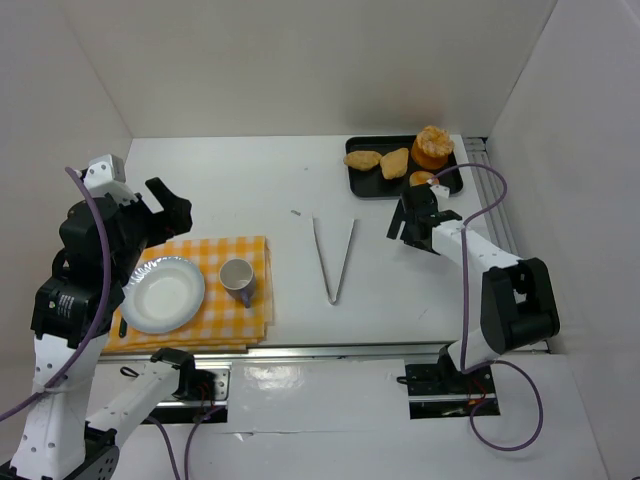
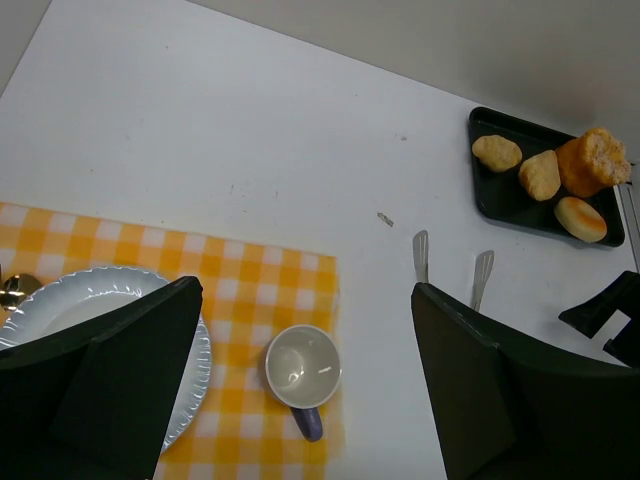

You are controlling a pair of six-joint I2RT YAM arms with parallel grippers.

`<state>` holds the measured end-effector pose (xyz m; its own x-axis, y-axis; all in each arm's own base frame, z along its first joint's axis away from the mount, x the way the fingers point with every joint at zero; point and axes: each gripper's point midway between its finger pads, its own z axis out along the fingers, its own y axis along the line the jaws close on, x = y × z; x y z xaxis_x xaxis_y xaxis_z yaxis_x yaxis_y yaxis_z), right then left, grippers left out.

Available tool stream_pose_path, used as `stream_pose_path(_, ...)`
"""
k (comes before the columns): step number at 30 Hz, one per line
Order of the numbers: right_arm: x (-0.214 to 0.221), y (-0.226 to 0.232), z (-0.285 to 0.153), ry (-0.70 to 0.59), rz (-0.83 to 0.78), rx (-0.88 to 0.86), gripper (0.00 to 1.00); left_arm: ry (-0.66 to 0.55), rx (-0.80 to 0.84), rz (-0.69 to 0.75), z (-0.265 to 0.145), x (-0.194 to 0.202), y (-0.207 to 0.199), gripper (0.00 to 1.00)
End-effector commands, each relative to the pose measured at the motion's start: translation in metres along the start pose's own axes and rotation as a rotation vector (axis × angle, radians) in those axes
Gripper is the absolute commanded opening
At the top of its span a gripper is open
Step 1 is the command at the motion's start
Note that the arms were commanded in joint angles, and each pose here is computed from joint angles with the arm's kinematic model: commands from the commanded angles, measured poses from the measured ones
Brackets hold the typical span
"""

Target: Place the bread

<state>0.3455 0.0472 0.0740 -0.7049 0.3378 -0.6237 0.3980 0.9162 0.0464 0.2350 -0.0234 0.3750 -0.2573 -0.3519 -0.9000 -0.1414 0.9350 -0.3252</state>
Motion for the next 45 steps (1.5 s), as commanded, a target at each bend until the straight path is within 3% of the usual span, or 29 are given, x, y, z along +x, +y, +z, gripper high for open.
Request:
stream_pose_path(1,-0.011,0.003,0.001,-0.025,0.035,-0.010,1.00,-0.039,0.035,0.010,0.001,-0.010,-0.007,0.99)
stream_pose_path(10,-0.010,0.033,-0.019,-0.061,-0.011,-0.062,1.00,-0.039,0.036,0.001,0.001,-0.010,-0.008,0.99)
stream_pose_path(14,0.006,0.094,-0.060,-0.131,-0.084,-0.317,1.00,-0.035,0.044,0.001,0.000,-0.009,-0.009,0.99)
stream_pose_path(17,0.041,0.126,-0.076,-0.071,-0.169,-0.451,1.00,-0.043,0.048,-0.010,0.001,-0.011,-0.010,0.99)
stream_pose_path(24,0.103,0.169,-0.082,0.065,-0.335,-0.551,1.00,-0.060,0.055,-0.015,-0.001,-0.017,-0.012,0.99)
stream_pose_path(32,0.138,0.187,-0.062,0.122,-0.431,-0.513,1.00,-0.052,0.051,-0.003,0.001,-0.013,-0.011,0.99)
stream_pose_path(39,0.128,0.191,-0.032,-0.006,-0.383,-0.334,1.00,-0.043,0.048,-0.001,0.003,-0.010,-0.010,0.99)
stream_pose_path(43,0.119,0.194,-0.018,-0.047,-0.347,-0.301,0.88,-0.043,0.048,-0.001,0.001,-0.008,-0.009,0.99)
stream_pose_path(45,0.113,0.204,-0.020,-0.062,-0.333,-0.318,0.69,-0.043,0.048,-0.001,0.001,-0.008,-0.009,0.99)
